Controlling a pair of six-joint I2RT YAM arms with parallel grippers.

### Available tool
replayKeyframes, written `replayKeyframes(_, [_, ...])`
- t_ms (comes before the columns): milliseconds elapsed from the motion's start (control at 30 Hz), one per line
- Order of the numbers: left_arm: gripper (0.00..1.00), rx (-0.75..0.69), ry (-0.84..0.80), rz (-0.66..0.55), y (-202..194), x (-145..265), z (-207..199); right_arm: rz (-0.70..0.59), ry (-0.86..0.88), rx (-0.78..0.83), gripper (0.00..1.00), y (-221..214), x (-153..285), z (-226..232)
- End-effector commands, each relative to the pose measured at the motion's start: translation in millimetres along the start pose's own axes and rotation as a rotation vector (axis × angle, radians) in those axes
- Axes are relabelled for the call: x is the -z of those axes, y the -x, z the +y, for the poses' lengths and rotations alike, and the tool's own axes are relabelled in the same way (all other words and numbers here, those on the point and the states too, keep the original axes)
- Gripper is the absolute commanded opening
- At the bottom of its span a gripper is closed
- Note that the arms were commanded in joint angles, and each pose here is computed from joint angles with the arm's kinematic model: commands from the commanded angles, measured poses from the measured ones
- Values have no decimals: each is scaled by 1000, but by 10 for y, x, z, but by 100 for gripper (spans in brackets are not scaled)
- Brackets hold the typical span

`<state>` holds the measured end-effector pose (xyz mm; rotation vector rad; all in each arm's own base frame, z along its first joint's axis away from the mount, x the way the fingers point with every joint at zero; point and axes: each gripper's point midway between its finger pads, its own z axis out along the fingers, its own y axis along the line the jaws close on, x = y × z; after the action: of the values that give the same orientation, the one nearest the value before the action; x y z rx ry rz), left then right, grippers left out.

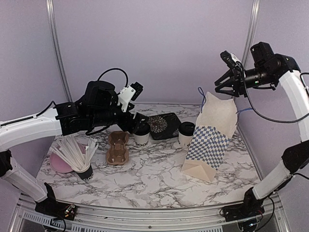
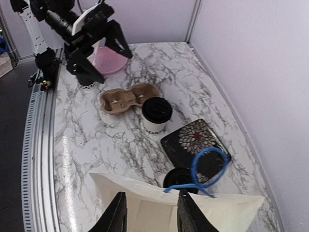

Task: Pack the takeout coffee

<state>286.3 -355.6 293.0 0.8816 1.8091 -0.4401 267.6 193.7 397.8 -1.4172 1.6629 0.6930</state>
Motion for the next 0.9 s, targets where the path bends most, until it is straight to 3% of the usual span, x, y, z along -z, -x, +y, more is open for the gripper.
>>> replayKeyframes(0, [85,-5,-63,-39,186,106,-106,-34,-198,-50,34,47,378,-647])
replayKeyframes(167, [85,-2,-113,-44,195,121,-217,10,-649,-217,33,-441,907,-1713])
replayKeyframes(267, [85,-3,-137,-43,192,126,-280,88,-794,-261,32,-852,965,-2002])
replayKeyframes(500, [85,-11,-166,-39,175,121,-382,204,-727,-432,32,-1717,596,-2086])
replayKeyframes(700, [85,-16,-173,-35,161,107,-416,216,-634,-429,34,-2040,379,-2004])
replayKeyframes(867, [85,-20,-176,-34,156,108,-432,173,-449,-336,36,-2145,216,-1693])
